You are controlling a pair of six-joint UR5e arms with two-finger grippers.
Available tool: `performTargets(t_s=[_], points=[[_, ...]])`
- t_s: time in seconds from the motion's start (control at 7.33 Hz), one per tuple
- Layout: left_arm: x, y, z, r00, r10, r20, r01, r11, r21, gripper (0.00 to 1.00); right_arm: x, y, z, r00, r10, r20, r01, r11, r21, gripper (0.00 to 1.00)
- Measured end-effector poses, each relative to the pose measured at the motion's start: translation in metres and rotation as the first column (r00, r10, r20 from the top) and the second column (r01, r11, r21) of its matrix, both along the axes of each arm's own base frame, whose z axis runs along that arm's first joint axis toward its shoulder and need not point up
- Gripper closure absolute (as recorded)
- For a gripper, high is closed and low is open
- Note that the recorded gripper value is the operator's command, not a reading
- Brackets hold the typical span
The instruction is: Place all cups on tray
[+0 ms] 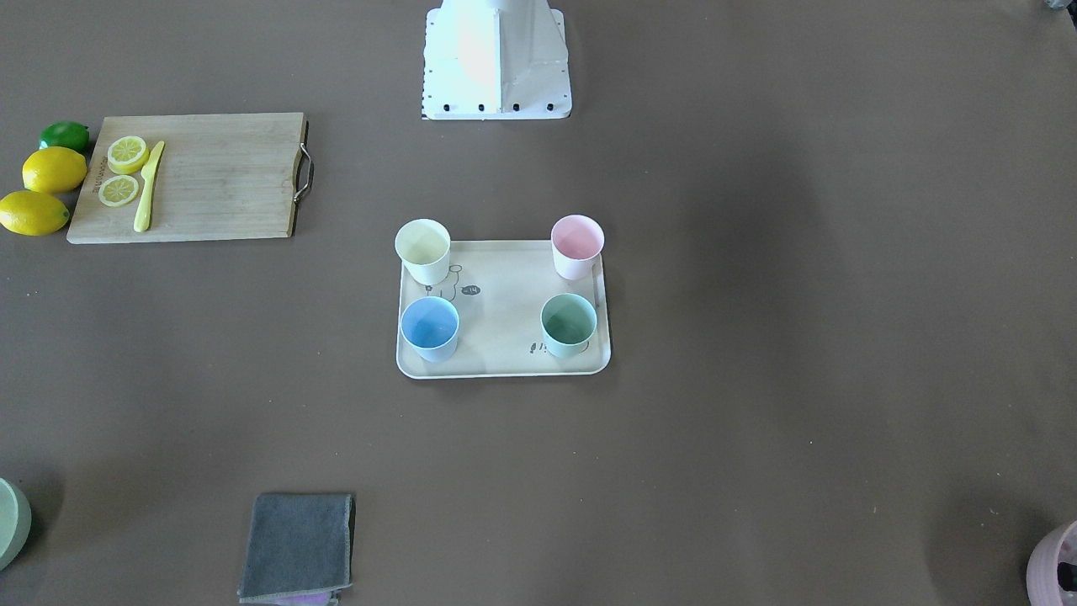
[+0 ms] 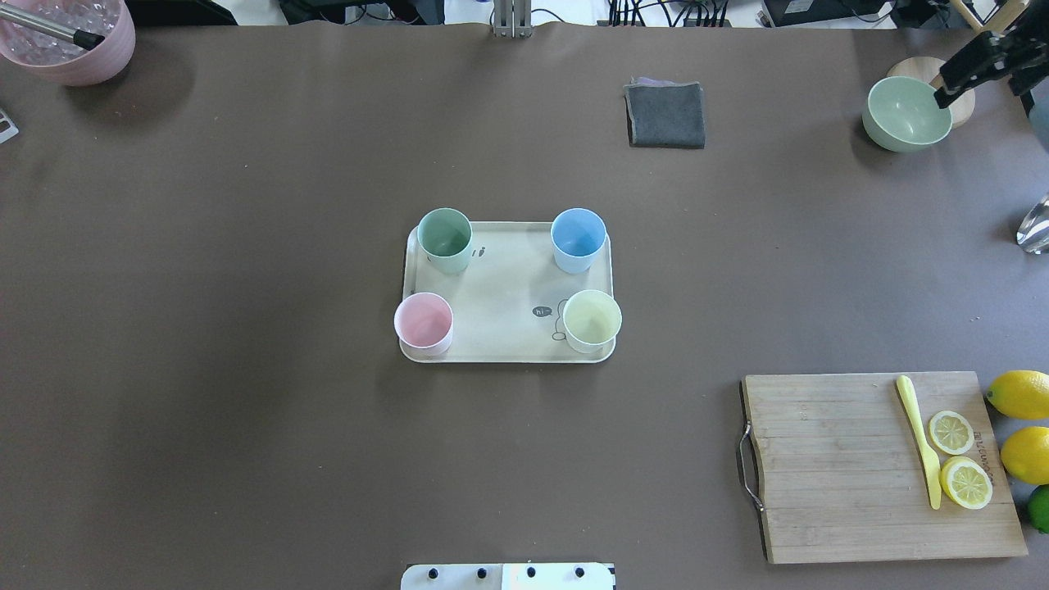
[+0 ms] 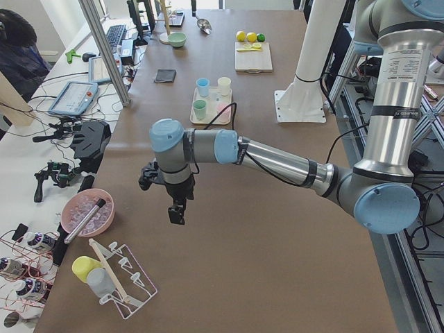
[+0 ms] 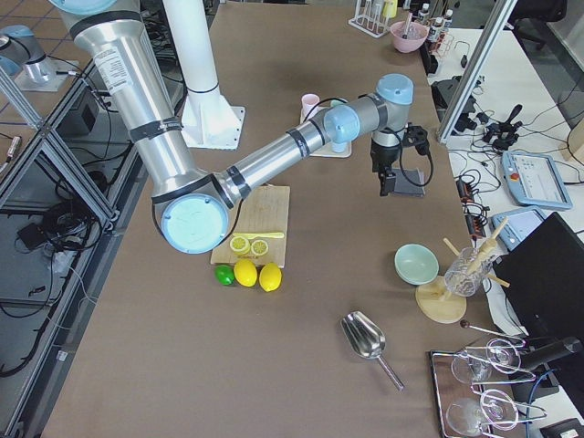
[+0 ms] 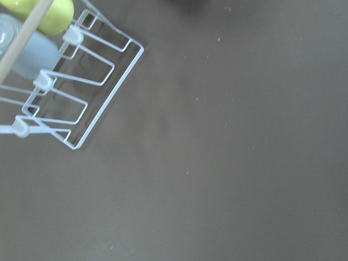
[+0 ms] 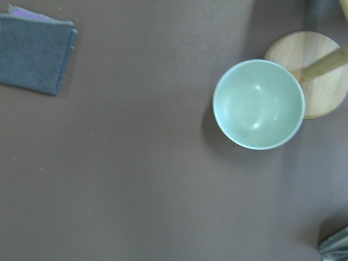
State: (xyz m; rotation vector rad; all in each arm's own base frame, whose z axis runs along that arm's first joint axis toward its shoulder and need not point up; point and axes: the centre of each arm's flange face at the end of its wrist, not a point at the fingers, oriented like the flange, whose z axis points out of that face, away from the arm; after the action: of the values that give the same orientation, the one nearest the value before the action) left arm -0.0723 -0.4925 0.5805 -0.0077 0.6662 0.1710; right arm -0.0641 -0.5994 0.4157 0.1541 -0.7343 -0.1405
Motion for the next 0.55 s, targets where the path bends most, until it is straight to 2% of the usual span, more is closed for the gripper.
performTargets(t_s=[0.14,0.27,0.55], points=[[-0.002,0.018,0.023,1.0,0.001,-0.004,-0.001,1.0,-0.026,0.02,0.022,0.02,0.042,1.0,-0.019,-0.018,0.018,0.999,-0.03,0.0],[-0.002,0.029,0.038,1.0,-0.012,-0.008,0.012,0.999,-0.031,0.02,0.034,0.046,0.089,0.999,-0.03,-0.032,0.027,0.995,-0.093,0.0],[0.001,0.051,0.056,0.991,-0.127,-0.03,0.125,0.991,-0.057,0.02,0.045,0.082,0.14,0.999,-0.034,-0.041,0.026,0.983,-0.179,0.0]])
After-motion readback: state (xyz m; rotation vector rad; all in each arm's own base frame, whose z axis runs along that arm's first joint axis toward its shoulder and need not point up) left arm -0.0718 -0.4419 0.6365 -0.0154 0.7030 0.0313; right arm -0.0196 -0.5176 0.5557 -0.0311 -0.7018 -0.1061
